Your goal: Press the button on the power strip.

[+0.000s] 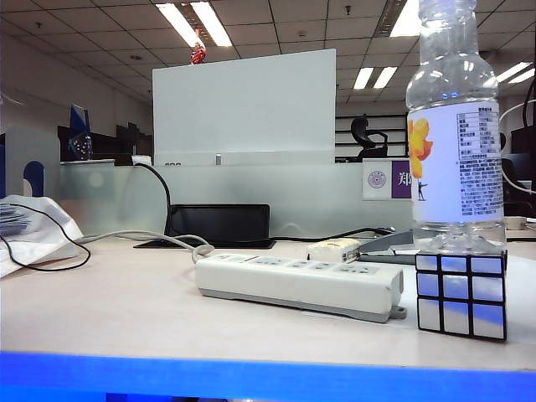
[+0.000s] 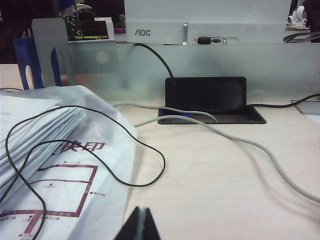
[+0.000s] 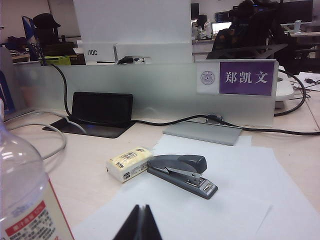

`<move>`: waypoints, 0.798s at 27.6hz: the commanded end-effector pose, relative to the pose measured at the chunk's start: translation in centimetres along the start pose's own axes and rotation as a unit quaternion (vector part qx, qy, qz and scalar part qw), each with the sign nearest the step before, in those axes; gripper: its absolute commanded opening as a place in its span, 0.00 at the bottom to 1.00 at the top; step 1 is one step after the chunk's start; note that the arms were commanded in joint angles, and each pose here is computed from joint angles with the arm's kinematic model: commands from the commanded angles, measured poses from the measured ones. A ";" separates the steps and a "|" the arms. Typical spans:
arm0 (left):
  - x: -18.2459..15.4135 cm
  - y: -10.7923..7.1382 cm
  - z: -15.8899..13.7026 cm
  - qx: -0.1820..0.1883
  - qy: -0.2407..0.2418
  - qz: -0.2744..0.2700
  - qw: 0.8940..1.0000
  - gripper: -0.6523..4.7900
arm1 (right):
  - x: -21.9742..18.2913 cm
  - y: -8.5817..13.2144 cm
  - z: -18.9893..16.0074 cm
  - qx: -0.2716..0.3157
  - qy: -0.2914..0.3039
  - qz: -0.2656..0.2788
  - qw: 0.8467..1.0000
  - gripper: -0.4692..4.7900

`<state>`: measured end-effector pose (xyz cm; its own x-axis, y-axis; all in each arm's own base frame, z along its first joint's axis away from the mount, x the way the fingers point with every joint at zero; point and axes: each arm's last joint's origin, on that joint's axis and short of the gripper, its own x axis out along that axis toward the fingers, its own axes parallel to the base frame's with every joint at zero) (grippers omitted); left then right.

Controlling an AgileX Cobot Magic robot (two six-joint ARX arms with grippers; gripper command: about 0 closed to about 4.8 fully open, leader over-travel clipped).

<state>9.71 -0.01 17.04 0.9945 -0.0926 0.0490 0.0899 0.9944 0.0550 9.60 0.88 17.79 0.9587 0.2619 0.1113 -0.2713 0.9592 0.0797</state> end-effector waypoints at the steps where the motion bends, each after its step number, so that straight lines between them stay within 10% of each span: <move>1: 0.0 0.0 0.1 -0.001 -0.006 -0.002 1.000 0.11 | 0.0 0.0 0.2 0.000 -0.006 -0.001 1.000 0.09; 15: 0.0 0.0 0.2 -0.002 -0.010 -0.002 1.000 0.11 | 0.0 0.1 0.1 0.001 -0.001 0.009 1.000 0.09; 22: -0.1 0.0 1.2 -0.094 -0.053 -0.007 0.994 0.11 | -0.1 0.5 -0.5 0.052 0.039 0.079 0.995 0.09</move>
<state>9.67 -0.01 17.60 0.9901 -0.0932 0.1048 0.1009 0.9923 -0.0713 9.51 1.25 17.36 0.9196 0.3874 0.0650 -0.3928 0.9069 0.1526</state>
